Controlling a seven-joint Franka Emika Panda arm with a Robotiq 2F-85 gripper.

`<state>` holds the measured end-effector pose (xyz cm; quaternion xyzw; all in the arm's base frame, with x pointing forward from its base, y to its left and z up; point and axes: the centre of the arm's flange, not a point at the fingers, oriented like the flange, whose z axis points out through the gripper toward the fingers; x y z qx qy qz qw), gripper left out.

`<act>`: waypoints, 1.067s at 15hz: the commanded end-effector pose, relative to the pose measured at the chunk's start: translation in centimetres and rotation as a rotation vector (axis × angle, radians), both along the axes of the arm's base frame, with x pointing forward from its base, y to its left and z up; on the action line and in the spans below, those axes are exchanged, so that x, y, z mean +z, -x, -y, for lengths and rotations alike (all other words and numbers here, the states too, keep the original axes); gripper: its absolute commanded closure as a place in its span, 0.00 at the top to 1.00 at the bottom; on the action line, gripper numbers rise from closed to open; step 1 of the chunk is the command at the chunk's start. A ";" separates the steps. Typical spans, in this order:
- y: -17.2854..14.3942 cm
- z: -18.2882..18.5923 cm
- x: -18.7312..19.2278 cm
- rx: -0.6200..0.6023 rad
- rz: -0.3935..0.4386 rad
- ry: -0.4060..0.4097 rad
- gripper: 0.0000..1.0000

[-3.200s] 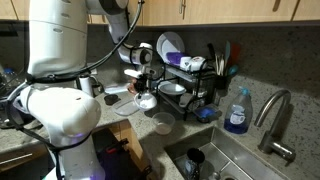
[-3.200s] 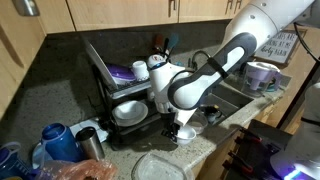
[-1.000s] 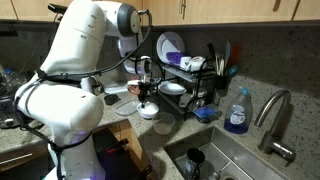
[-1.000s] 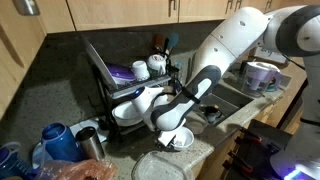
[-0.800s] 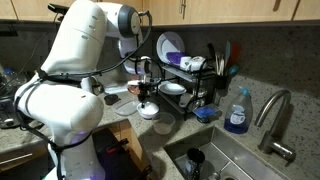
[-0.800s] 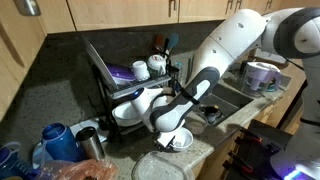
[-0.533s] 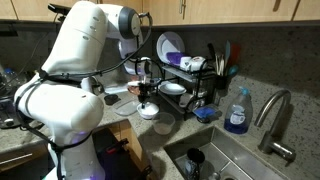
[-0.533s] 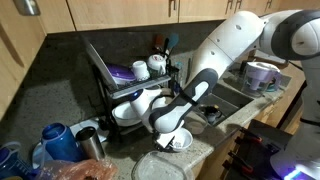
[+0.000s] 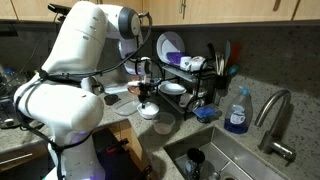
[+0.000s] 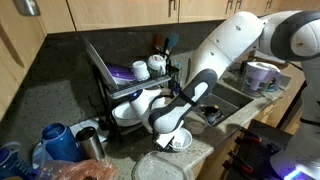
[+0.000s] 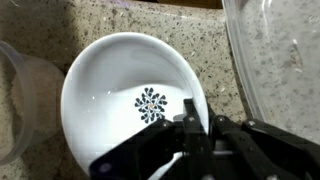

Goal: Pour the contents of the white bowl into the clear bowl

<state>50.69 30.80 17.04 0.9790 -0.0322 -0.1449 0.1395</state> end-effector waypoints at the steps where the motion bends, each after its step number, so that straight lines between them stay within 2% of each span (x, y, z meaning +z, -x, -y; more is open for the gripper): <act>1: -0.3 -0.4 0.1 -0.004 0.001 0.035 0.04; 4: -0.2 -0.4 0.1 -0.001 -0.001 0.035 0.05; 9: -0.2 -0.4 -0.1 0.002 -0.004 0.037 0.16; 12: -0.2 -0.4 -0.3 0.005 -0.007 0.041 0.19; 14: -0.2 -0.4 -0.4 0.004 -0.007 0.041 0.34; 16: -0.2 -0.3 -0.1 0.003 -0.001 0.034 0.39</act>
